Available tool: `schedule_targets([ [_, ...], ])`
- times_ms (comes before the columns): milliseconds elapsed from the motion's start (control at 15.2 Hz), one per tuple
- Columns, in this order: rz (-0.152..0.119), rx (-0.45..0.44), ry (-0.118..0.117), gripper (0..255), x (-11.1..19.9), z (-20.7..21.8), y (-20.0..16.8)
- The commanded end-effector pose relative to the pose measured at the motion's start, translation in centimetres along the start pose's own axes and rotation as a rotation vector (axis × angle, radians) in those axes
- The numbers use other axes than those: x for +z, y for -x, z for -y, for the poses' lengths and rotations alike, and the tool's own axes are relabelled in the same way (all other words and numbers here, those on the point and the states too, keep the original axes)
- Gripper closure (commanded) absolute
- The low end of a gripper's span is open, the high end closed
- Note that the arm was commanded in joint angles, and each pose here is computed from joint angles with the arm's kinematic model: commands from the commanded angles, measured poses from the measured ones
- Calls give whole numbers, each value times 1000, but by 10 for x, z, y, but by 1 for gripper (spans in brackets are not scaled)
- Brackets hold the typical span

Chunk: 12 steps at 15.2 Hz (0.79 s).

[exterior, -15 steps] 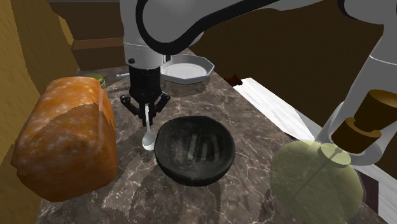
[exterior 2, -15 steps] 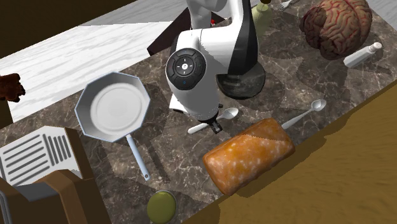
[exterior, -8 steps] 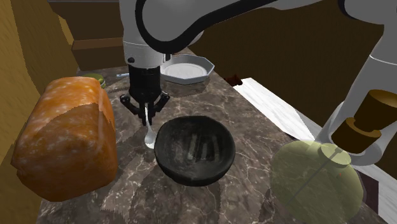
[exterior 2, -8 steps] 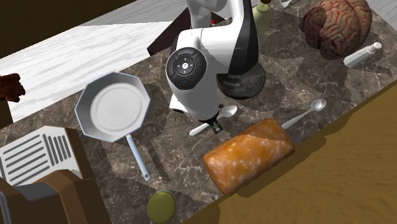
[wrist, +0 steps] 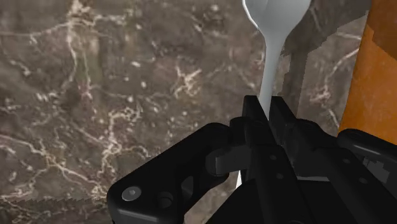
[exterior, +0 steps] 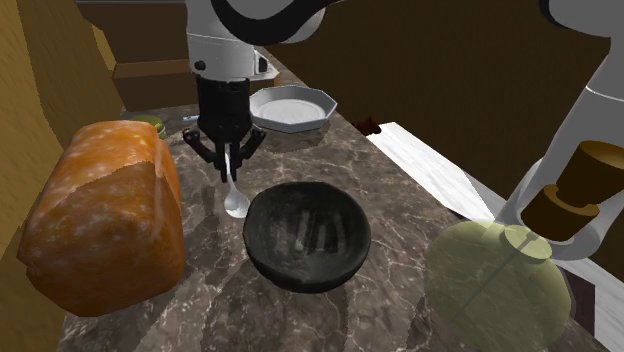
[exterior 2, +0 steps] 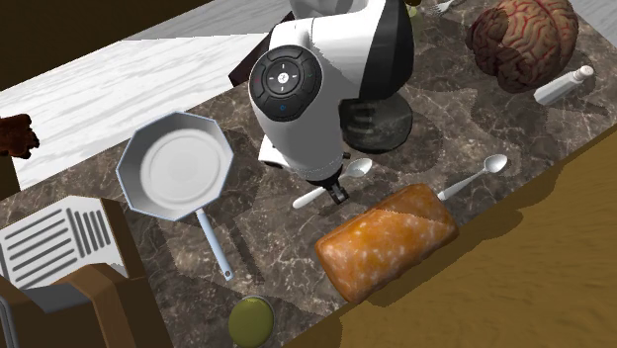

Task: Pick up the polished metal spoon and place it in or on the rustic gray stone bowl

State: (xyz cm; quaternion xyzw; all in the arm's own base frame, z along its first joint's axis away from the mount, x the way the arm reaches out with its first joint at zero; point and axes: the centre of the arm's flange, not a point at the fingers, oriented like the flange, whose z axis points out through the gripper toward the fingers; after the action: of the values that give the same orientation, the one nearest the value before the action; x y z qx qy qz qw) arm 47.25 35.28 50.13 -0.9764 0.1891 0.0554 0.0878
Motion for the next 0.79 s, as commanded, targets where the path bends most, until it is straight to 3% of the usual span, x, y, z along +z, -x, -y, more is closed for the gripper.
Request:
schedule_targets([
  [0,0,0,0,255,-11,3,2],
  [726,0,0,0,255,-68,12,10],
])
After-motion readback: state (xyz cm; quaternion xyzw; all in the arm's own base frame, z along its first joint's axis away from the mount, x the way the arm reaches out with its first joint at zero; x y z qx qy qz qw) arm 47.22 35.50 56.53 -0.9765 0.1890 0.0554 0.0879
